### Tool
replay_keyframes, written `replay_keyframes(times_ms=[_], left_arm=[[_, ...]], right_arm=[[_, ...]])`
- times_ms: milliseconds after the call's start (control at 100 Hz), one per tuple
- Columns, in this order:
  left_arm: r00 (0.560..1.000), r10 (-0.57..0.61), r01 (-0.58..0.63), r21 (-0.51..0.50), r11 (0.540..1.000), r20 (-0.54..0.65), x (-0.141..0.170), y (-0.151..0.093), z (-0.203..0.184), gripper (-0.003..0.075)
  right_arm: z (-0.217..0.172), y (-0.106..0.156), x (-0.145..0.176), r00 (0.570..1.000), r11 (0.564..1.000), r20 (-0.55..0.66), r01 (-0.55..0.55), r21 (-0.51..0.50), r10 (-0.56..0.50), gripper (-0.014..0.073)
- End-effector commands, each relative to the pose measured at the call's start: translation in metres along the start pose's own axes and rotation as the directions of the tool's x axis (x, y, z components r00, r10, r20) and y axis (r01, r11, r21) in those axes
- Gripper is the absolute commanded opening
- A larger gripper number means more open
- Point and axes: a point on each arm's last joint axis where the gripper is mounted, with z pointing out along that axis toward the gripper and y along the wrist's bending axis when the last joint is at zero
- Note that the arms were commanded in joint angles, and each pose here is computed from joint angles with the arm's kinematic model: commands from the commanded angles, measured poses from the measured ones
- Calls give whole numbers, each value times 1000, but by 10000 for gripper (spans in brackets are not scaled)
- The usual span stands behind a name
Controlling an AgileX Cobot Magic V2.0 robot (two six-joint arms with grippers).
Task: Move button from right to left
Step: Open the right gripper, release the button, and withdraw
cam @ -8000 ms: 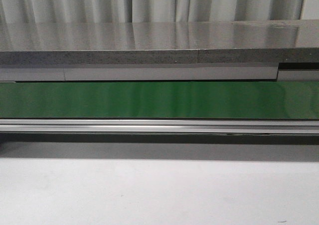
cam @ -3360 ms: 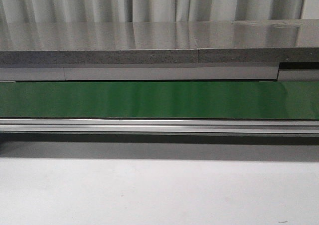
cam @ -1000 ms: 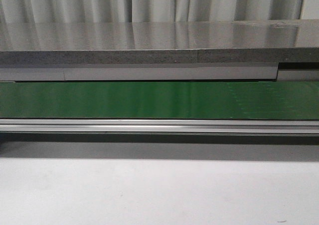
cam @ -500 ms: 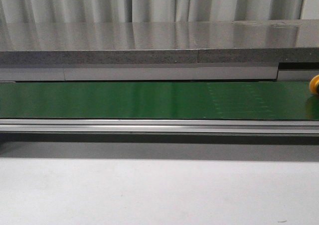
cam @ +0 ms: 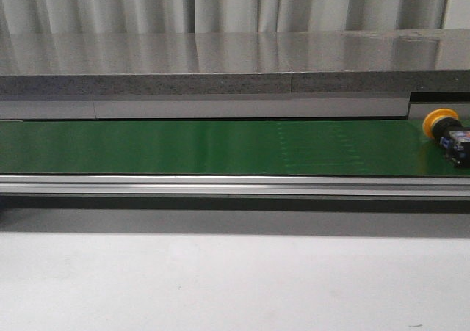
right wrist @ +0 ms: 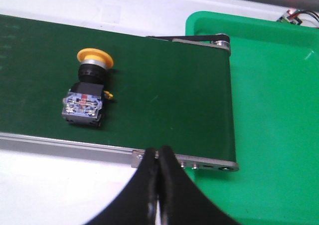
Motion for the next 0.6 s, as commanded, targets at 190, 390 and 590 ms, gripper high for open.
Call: replay_keyframes(times_ms=[190,390,590], left_arm=[[998,-12,12,1,1000,62,7,0,0,-20],[998,-12,12,1,1000,62,7,0,0,-20],[998,-12,12,1,1000,62,7,0,0,-20]], right_arm=[[-28,2,11,983,1000,185,10,22,-14,-67],[-42,4,23,968,1000,251,-15,13,11,-67],[-54,7,38,942,999,335,-38,5,34,-67]])
